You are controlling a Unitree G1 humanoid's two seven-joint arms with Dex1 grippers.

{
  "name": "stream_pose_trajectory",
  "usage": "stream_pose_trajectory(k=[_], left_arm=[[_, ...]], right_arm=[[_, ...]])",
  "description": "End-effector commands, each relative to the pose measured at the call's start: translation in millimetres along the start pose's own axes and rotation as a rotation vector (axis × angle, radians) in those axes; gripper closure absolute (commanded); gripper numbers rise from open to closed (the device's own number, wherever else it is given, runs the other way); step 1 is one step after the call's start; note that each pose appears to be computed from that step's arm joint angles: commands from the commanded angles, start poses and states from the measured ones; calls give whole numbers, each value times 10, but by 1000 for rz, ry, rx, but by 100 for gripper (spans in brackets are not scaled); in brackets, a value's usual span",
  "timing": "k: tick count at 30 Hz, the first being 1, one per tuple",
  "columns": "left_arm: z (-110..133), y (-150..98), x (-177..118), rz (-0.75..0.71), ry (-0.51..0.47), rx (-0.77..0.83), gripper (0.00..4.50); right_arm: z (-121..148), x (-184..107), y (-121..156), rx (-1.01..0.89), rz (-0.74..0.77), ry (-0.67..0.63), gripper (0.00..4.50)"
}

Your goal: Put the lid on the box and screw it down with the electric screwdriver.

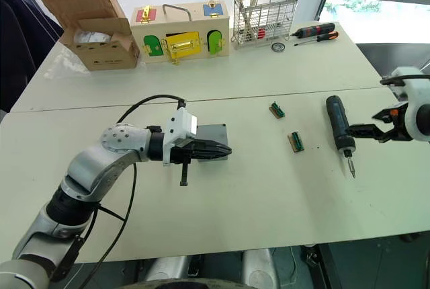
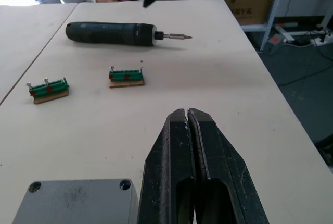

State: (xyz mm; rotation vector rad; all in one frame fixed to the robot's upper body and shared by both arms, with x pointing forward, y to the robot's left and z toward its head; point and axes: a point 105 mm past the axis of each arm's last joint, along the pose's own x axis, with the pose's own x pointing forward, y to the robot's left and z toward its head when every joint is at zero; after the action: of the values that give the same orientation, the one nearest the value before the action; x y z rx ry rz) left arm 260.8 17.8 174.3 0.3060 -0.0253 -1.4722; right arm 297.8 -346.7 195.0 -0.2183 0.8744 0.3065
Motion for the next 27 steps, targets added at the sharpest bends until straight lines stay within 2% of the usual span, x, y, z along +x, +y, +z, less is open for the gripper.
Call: stream_pose_trajectory(k=[1,10,20,21,22,23,27], left_arm=[[81,-29,1,28,-30,41,450],[22,-166,-60,44,24,36,450],[-22,-169,-116,100,68,30,450],[-28,-165,-121,111,67,21,450],[-33,-162,-125,120,67,14,450],[-36,-159,-131,128,67,9,450],[-38,-148,-136,137,68,0,450]], right_arm=[[7,3,-138,-10,-6,43,1],[109,390,-134,146,92,89,1],[-167,634,-198,76,55,287,1],[-175,681,-189,67,51,292,51],[-175,718,-182,64,46,290,52],[-182,748,-182,56,38,292,73],[-226,797,-203,9,14,326,198]])
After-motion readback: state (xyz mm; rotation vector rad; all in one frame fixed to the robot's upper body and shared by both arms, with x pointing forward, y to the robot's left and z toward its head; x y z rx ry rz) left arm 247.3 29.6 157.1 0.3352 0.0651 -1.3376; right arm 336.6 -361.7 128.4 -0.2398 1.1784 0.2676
